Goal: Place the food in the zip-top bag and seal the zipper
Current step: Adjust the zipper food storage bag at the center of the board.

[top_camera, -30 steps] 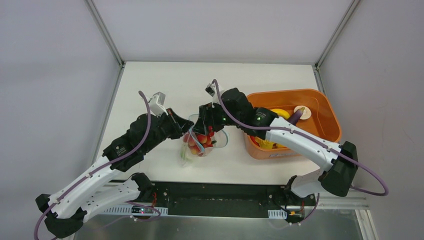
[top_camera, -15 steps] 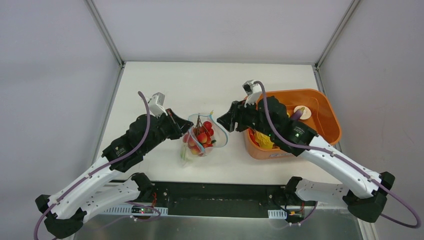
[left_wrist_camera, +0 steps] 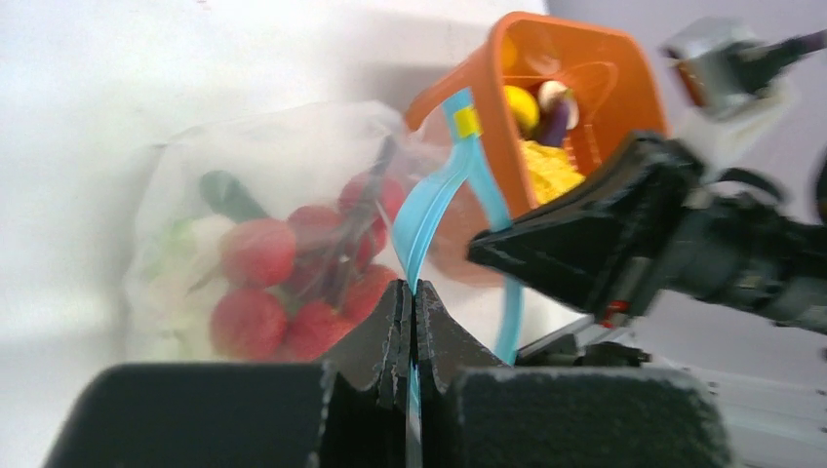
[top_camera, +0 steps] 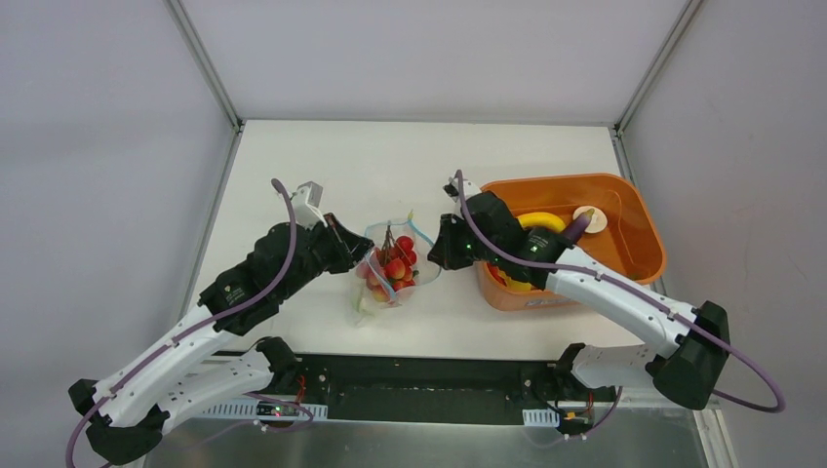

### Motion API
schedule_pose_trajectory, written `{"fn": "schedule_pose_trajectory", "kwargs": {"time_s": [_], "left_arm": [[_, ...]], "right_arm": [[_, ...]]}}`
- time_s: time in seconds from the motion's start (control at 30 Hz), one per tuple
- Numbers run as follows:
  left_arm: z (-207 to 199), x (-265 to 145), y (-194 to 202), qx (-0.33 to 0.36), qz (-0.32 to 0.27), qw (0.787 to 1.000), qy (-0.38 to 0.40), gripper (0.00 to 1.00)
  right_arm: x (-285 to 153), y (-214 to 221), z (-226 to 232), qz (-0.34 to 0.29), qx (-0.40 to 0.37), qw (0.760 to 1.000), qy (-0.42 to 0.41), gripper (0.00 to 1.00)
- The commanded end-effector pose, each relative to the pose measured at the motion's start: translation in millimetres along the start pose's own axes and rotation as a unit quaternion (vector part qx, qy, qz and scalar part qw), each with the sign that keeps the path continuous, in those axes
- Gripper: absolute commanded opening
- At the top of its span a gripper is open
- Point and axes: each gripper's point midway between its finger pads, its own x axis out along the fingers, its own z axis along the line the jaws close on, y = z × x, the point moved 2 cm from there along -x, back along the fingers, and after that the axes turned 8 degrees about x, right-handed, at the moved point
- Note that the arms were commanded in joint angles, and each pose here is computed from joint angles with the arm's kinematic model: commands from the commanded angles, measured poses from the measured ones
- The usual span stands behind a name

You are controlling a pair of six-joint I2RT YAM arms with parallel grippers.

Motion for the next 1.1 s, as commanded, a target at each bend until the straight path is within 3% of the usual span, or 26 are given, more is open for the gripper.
{"fn": "schedule_pose_trajectory", "kwargs": {"time_s": [0.0,0.1,0.27,0.33,0.43,0.53,0.6,0.67,0.7,0.73,0.8,0.87,1.07], "left_arm": [[34.6,-18.7,-29.4,0.073,-0.025,0.990,-0.114,0.00],[57.2,-36.2,-42.7,0.134,-0.006,0.973,-0.187,0.00],[32.5,-43.2,-49.0,0.168,0.035,0.978,-0.121,0.00],[31.4,-46.4,-52.5,0.184,0.051,0.973,-0.128,0.00],[23.3,-43.0,-48.4,0.180,0.076,0.974,-0.111,0.00],[-3.4,-42.7,-39.7,0.174,0.110,0.978,-0.033,0.00],[-6.3,-41.2,-37.2,0.170,0.113,0.979,-0.024,0.00],[6.5,-28.0,-25.6,0.167,0.119,0.978,-0.044,0.00],[17.8,-15.3,-9.4,0.166,0.151,0.973,-0.060,0.00],[24.6,-8.9,-1.7,0.157,0.169,0.970,-0.074,0.00],[27.2,10.1,18.1,0.138,0.213,0.964,-0.075,0.00],[10.9,14.8,12.4,0.119,0.201,0.971,-0.044,0.00],[-24.5,-21.6,-48.7,0.111,0.067,0.991,0.014,0.00]], "right_arm": [[-48.5,-53.4,81.0,-0.076,-0.006,0.982,-0.174,0.00],[-68.7,-59.9,117.3,-0.076,-0.002,0.959,-0.274,0.00],[-4.8,-64.2,67.3,-0.043,0.028,0.996,-0.068,0.00],[-4.8,-58.6,85.0,-0.005,0.017,0.994,-0.107,0.00],[-11.9,-60.3,108.2,-0.018,0.027,0.981,-0.194,0.00],[-10.4,-65.9,110.8,-0.005,0.037,0.982,-0.187,0.00],[-9.2,-65.0,112.0,-0.016,0.038,0.978,-0.204,0.00],[16.0,-65.5,80.5,-0.051,0.059,0.987,-0.139,0.00],[37.4,-63.0,54.3,-0.054,0.068,0.993,-0.083,0.00],[54.8,-58.4,30.0,-0.037,0.084,0.995,-0.030,0.00],[72.3,-50.4,14.8,0.011,0.099,0.995,-0.002,0.00],[63.5,-51.9,34.7,0.027,0.084,0.996,-0.035,0.00],[-0.7,-86.6,84.1,-0.066,0.058,0.983,-0.162,0.00]]}}
